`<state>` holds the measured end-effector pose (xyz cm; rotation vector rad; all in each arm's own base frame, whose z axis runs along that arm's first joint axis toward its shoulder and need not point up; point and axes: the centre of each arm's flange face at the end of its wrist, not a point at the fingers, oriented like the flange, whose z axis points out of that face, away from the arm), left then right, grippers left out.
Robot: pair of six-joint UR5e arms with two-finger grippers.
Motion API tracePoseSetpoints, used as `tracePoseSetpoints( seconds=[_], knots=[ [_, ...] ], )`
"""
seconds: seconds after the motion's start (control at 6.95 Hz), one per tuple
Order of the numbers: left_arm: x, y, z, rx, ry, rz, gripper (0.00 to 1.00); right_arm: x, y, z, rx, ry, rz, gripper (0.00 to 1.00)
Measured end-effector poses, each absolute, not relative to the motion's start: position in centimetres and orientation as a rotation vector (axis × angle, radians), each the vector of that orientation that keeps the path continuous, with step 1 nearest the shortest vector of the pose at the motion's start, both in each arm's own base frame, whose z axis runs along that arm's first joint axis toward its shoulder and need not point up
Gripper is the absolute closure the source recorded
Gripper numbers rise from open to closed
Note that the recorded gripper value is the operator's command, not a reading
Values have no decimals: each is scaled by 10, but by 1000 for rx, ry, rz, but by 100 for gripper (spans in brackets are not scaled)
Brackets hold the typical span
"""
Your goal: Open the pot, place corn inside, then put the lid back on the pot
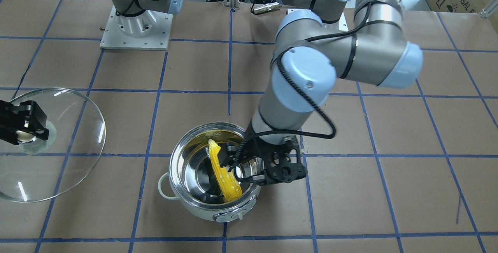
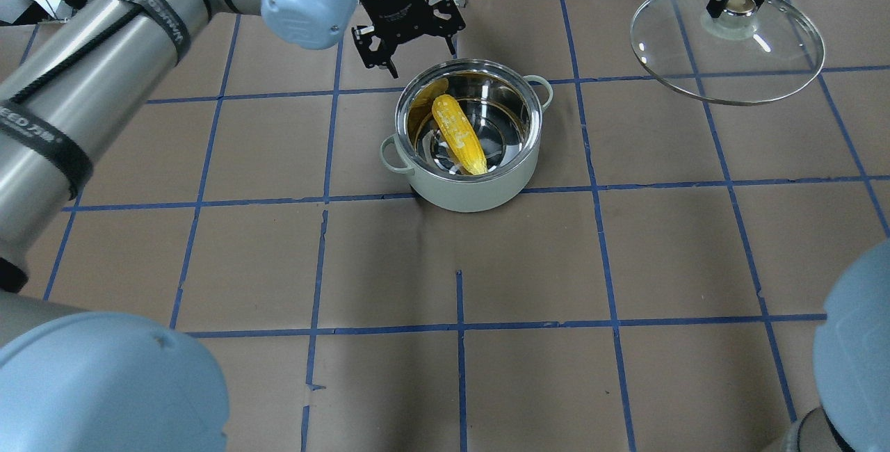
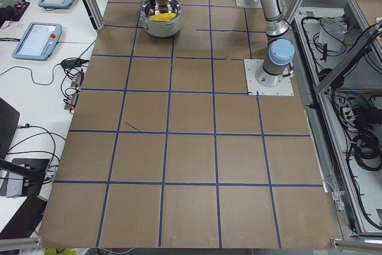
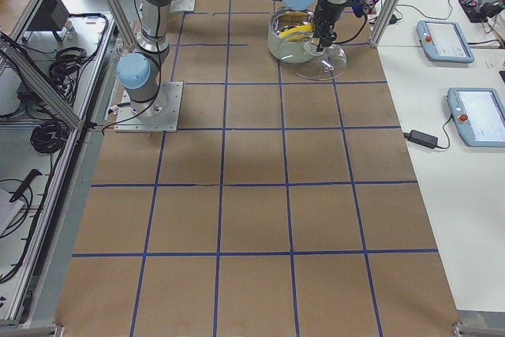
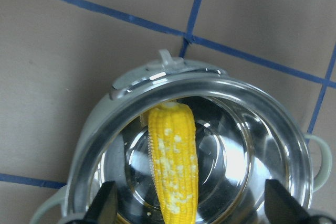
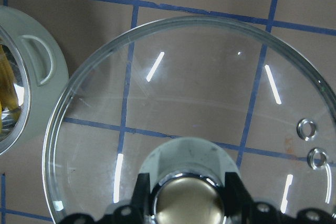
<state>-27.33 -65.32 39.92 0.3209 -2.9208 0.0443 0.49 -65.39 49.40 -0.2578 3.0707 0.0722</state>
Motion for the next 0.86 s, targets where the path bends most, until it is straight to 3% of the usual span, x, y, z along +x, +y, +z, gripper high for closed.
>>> tracePoseSetpoints(
  seconds=[0.43,0.86],
  knots=[
    [-111,-622,475,80,-2985,-47,0,102,-666,479,-315,3083,6,77],
    [-7,-595,489,-95,-3081,-186,0,207,-663,454,-272,3091,-22,79]
  ],
)
